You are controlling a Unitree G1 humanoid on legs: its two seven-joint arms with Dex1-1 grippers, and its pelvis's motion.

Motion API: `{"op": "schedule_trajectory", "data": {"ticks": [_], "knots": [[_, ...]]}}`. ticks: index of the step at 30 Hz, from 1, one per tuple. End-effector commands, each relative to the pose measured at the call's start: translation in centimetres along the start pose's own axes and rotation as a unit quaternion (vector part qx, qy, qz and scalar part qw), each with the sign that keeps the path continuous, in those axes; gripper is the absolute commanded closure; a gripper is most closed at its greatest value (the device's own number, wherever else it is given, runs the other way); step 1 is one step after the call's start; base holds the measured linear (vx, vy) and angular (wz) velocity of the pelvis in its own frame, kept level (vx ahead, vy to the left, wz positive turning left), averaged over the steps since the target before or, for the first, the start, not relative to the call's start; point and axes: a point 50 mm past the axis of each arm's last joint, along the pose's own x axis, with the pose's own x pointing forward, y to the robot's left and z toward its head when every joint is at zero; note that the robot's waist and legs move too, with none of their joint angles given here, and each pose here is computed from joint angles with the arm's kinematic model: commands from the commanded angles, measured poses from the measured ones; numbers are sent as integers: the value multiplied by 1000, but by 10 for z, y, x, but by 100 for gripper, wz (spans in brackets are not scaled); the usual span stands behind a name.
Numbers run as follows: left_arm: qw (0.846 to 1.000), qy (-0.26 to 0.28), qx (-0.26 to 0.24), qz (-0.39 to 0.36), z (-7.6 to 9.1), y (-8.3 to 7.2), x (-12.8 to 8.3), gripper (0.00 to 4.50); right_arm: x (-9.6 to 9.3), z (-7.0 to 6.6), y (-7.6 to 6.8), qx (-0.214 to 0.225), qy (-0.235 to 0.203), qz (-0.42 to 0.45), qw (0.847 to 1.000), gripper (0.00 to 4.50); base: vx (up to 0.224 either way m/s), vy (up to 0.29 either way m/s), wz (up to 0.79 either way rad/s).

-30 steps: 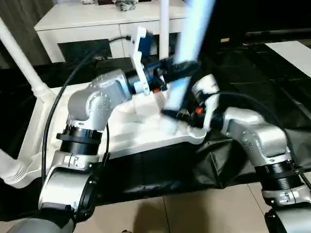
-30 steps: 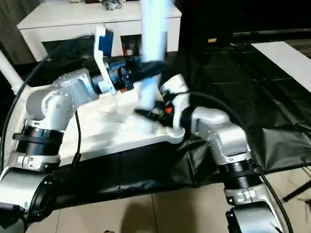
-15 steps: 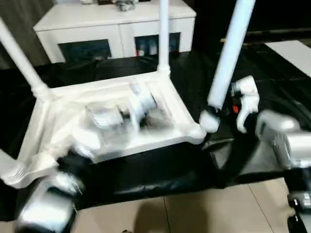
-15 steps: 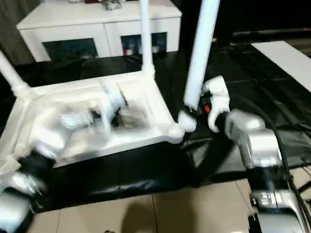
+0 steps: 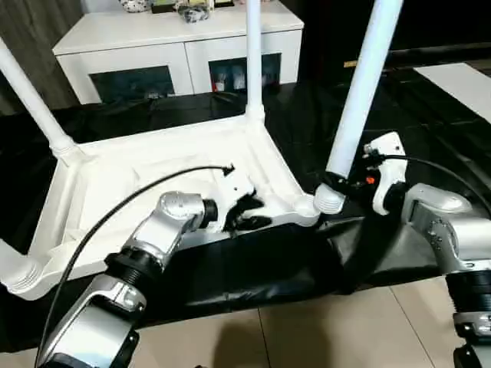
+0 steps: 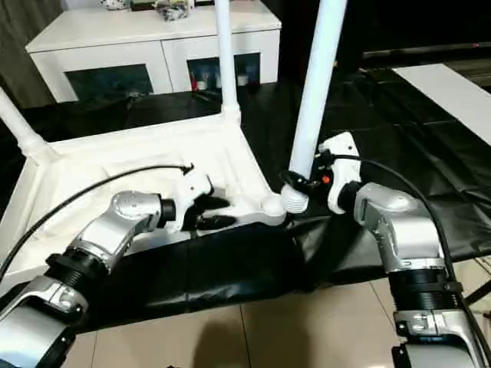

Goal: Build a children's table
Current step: Rotate leg to tighten

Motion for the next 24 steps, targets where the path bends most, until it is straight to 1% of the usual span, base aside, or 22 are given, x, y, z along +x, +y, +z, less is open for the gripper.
{"op": "schedule_trajectory", "data": {"ticks": [1, 2, 4, 6, 7, 11, 13, 14, 15, 17, 21, 23, 24], "knots": [[1000, 10, 22, 10, 3, 6, -2, 293, 2, 8, 6, -11, -16, 13, 1000, 266, 0, 0, 0], [1000, 14, 25, 8, 2, 6, -2, 315, 2, 9, 6, -11, -16, 15, 1000, 266, 0, 0, 0], [999, 23, 28, 4, -1, 6, -2, 327, 3, 9, 7, -11, -16, 18, 1000, 266, 0, 0, 0], [999, 27, 31, 2, -2, 6, -2, 352, 3, 9, 8, -11, -16, 18, 1000, 266, 0, 0, 0], [999, 35, 36, -3, -4, 5, -2, 352, 3, 9, 8, -11, -17, 19, 1000, 266, 0, 0, 0], [997, 55, 47, -22, -10, 4, -4, 397, 4, 9, 8, -12, -17, 21, 1000, 266, 0, 0, 0], [997, 58, 47, -28, -11, 4, -5, 412, 4, 10, 9, -12, -17, 23, 1000, 266, 0, 0, 0], [997, 60, 46, -30, -11, 4, -6, 412, 4, 10, 9, -12, -17, 23, 1000, 266, 0, 0, 0], [996, 63, 47, -33, -12, 4, -6, 431, 4, 10, 9, -12, -18, 24, 999, 266, 0, 0, 0], [997, 59, 42, -33, -12, 5, -8, 449, 6, 11, 9, -7, -21, 29, 999, 266, 0, 0, 0], [998, 51, 32, -33, -12, 6, -10, 450, 9, 14, 13, 9, -31, 50, 998, 266, 0, 0, 0], [998, 48, 24, -42, -13, 4, -12, 450, 11, 12, 19, 24, -26, 84, 996, 266, 0, 0, 0], [998, 47, 21, -48, -14, 3, -13, 450, 12, 9, 22, 31, -14, 103, 994, 266, 0, 0, 0]]}}
